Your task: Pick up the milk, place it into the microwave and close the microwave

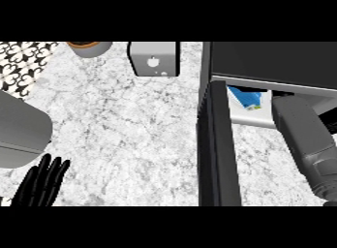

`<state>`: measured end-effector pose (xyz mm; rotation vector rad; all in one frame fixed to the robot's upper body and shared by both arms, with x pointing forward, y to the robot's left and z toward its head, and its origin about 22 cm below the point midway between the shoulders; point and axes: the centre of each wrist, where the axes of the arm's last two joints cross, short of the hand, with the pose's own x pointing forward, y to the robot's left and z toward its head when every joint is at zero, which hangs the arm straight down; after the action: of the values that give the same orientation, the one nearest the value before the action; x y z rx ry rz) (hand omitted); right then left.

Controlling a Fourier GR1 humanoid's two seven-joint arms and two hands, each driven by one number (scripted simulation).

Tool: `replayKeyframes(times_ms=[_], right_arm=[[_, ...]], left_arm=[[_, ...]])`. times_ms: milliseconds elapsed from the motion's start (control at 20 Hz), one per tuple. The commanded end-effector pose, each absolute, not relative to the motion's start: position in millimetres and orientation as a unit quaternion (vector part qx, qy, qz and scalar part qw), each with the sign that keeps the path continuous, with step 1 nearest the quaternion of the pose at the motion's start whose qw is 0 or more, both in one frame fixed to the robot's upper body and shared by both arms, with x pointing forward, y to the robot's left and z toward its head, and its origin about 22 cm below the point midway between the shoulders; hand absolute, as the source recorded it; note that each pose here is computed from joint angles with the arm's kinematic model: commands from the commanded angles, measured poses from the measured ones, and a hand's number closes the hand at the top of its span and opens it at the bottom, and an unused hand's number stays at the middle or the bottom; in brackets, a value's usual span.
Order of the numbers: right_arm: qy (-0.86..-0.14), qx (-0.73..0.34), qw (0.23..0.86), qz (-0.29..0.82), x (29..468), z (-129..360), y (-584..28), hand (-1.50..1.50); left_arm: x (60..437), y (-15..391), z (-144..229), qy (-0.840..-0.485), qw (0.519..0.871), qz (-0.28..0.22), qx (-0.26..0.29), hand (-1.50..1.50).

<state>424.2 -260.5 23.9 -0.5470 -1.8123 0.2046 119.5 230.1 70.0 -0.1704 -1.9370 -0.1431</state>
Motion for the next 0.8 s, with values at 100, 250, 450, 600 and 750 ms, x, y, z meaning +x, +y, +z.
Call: replayKeyframes(times_ms=[100, 250, 450, 600, 750], right_arm=[[-0.776, -0.199, 0.591, 0.090, 432, 30, -254, -1.50], [-0.790, -0.183, 0.581, 0.066, 425, 20, -266, -1.50], [-0.780, -0.176, 0.596, 0.076, 419, 1, -246, -1.50], [-0.788, -0.155, 0.592, 0.066, 403, -21, -263, -1.50], [-0.791, -0.111, 0.598, 0.063, 403, -22, -256, -1.50]], left_arm=[[123, 219, 78, -0.831, 0.548, -0.065, -0.072, -1.50], [118, 218, 75, -0.824, 0.559, -0.059, -0.071, -1.50], [126, 205, 81, -0.820, 0.564, -0.059, -0.077, -1.50], [126, 207, 67, -0.818, 0.566, -0.070, -0.081, -1.50], [138, 202, 65, -0.809, 0.578, -0.071, -0.087, -1.50]])
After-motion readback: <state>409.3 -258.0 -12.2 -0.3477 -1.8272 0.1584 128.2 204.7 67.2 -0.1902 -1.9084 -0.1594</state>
